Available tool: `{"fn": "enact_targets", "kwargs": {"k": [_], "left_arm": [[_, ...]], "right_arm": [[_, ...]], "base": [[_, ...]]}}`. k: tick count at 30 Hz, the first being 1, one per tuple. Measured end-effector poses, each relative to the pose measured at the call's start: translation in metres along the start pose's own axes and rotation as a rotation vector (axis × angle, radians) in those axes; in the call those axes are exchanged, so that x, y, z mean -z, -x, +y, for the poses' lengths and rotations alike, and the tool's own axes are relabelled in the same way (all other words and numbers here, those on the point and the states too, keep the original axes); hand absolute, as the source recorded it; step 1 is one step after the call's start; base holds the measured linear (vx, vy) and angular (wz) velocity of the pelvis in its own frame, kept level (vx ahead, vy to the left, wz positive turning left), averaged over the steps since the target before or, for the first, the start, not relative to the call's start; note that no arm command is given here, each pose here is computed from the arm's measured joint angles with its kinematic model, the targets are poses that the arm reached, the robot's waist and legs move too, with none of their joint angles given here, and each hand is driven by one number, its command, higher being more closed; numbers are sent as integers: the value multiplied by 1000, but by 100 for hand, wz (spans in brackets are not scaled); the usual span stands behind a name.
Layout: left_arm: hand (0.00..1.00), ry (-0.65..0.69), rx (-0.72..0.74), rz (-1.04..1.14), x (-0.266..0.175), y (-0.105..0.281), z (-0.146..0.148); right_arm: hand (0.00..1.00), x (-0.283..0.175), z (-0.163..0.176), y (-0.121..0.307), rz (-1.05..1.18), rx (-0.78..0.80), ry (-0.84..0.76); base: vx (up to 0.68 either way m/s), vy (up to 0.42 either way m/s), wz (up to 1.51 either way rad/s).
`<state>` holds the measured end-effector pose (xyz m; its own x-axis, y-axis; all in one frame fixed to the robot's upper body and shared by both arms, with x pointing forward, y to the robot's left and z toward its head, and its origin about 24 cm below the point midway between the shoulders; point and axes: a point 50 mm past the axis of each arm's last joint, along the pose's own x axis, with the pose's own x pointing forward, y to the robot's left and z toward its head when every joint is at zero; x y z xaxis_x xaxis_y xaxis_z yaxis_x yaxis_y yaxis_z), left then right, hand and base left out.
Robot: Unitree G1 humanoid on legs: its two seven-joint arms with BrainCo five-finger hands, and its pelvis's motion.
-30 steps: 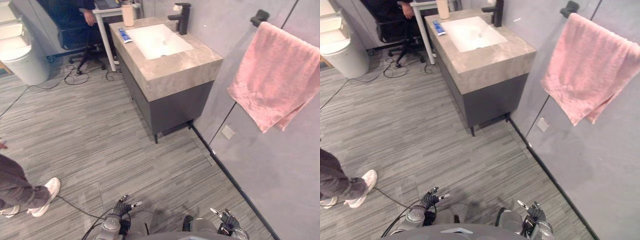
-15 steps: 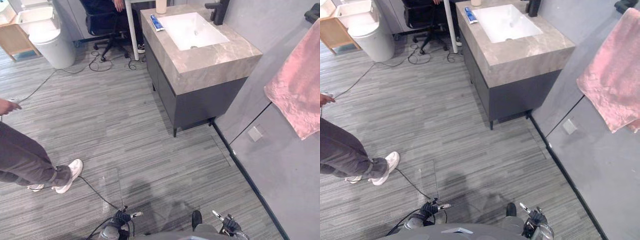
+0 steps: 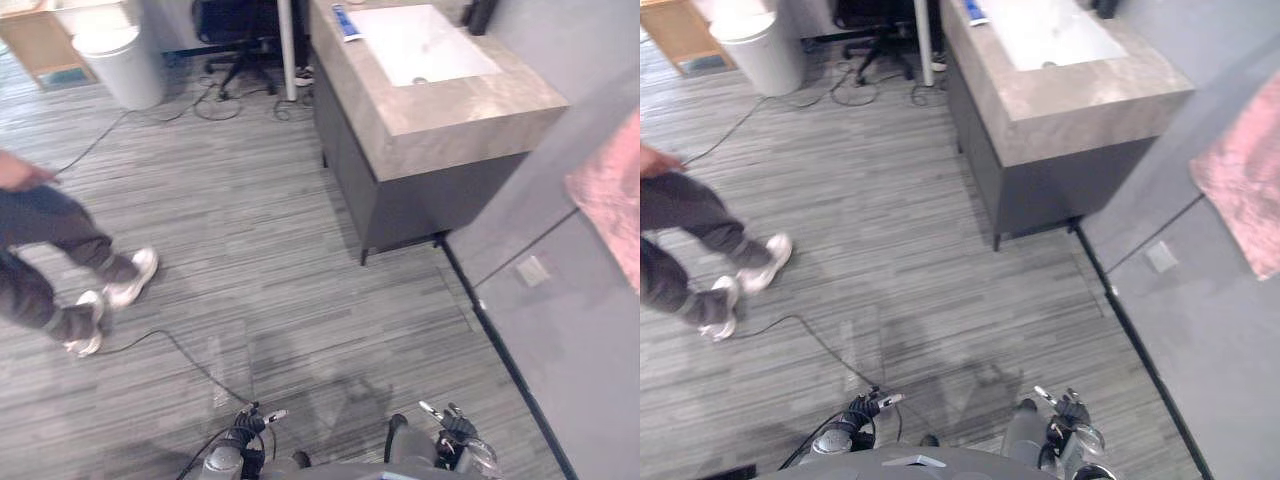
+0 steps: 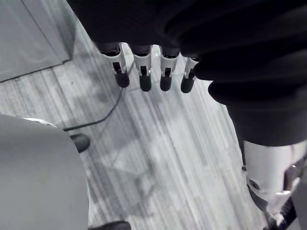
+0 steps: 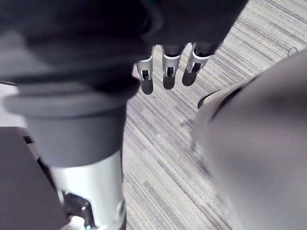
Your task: Organize washtable
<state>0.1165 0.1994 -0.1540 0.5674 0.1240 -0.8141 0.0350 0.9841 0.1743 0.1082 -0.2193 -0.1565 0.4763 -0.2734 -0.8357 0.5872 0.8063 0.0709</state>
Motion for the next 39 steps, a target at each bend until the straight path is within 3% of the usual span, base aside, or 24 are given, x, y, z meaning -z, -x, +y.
{"fn": "enact_targets", "kwargs": {"k": [5, 10, 13, 16, 18, 21, 24, 26, 29, 39], "left_arm": [[0, 57, -50, -14, -7, -3, 14], [0, 97, 32, -144, -51, -12, -11], [0, 139, 55, -152, -48, -9, -26], [0, 228, 47, -161, -49, -6, -36], [0, 213, 35, -182, -51, -6, -30], [0, 207, -2, -220, -55, -6, -18], [0, 251, -38, -157, -33, -3, -8], [0, 285, -45, -117, -22, -1, -9], [0, 272, -81, -93, -14, 0, 6], [0, 187, -21, -19, -5, -1, -5]], "right_arm": [[0, 8, -6, 3, 16, 19, -88], [0, 18, -10, 6, 27, 67, -219], [0, 16, -17, 8, -2, 67, -194], [0, -14, -11, 3, -104, 15, -113], [0, -28, 9, -2, -131, -31, -105], [0, -44, 16, -5, -173, -40, -93], [0, -53, 17, -6, -206, -48, -57], [0, -35, -4, -3, -153, 7, -46], [0, -6, -7, 1, -55, 21, -59], [0, 5, -10, 4, -23, 7, -77]], "base": [[-178, -11, 33], [318, -312, 103], [328, -163, 75], [12, 18, -10], [-200, 71, -20], [-306, 78, -41], [-104, 157, -64], [700, 231, -26], [748, 108, 14], [451, 11, -6]]}}
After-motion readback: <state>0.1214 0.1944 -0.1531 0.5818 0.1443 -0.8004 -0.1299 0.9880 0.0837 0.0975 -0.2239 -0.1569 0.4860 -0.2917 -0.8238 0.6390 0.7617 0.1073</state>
